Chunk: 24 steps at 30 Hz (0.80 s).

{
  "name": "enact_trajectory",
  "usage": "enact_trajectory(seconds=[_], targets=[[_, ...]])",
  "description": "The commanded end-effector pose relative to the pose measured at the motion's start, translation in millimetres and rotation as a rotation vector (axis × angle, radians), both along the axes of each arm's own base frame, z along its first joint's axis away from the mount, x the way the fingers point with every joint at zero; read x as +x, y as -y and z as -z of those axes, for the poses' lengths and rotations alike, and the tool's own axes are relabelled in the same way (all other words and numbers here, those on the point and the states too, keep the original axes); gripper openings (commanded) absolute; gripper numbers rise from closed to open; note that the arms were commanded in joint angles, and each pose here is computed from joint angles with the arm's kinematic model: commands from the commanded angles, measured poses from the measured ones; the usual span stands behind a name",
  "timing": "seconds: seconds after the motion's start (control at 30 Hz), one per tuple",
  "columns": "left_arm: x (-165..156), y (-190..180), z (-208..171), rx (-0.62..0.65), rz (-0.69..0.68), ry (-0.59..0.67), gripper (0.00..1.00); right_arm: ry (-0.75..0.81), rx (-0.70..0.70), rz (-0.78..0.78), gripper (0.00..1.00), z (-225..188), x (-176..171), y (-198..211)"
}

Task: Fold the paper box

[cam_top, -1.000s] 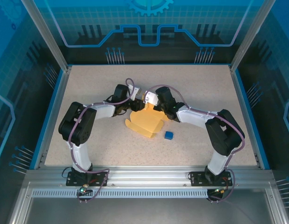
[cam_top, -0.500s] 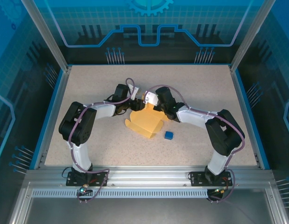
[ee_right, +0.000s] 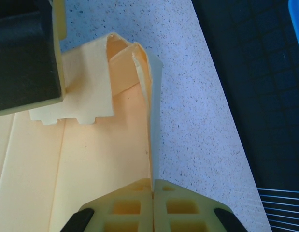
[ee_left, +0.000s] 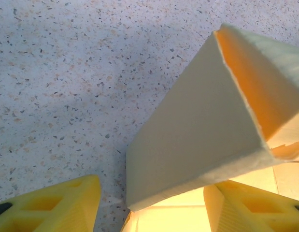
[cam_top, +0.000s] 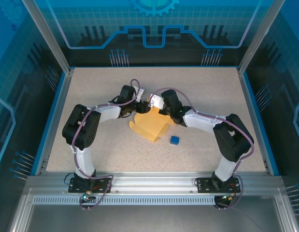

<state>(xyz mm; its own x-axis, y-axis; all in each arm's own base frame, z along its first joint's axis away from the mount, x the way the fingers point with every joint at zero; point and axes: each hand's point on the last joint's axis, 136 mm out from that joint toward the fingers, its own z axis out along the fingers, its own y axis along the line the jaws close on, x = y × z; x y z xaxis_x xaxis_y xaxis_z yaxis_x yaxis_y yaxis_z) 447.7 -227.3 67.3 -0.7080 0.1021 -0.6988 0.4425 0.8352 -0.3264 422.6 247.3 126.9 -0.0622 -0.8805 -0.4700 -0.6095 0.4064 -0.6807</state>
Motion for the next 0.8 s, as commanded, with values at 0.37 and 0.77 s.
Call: enact_trajectory(seconds=[0.37,0.77], targets=[[12.5,10.9,-15.0,-0.031,0.016,0.067,0.63,-0.068,0.033,-0.061,0.06,9.2,-18.1,-12.4],[-0.4,-13.2,3.8,0.112,-0.017,0.039,0.56,-0.051,0.052,-0.028,0.06,1.3,-12.6,-3.1]])
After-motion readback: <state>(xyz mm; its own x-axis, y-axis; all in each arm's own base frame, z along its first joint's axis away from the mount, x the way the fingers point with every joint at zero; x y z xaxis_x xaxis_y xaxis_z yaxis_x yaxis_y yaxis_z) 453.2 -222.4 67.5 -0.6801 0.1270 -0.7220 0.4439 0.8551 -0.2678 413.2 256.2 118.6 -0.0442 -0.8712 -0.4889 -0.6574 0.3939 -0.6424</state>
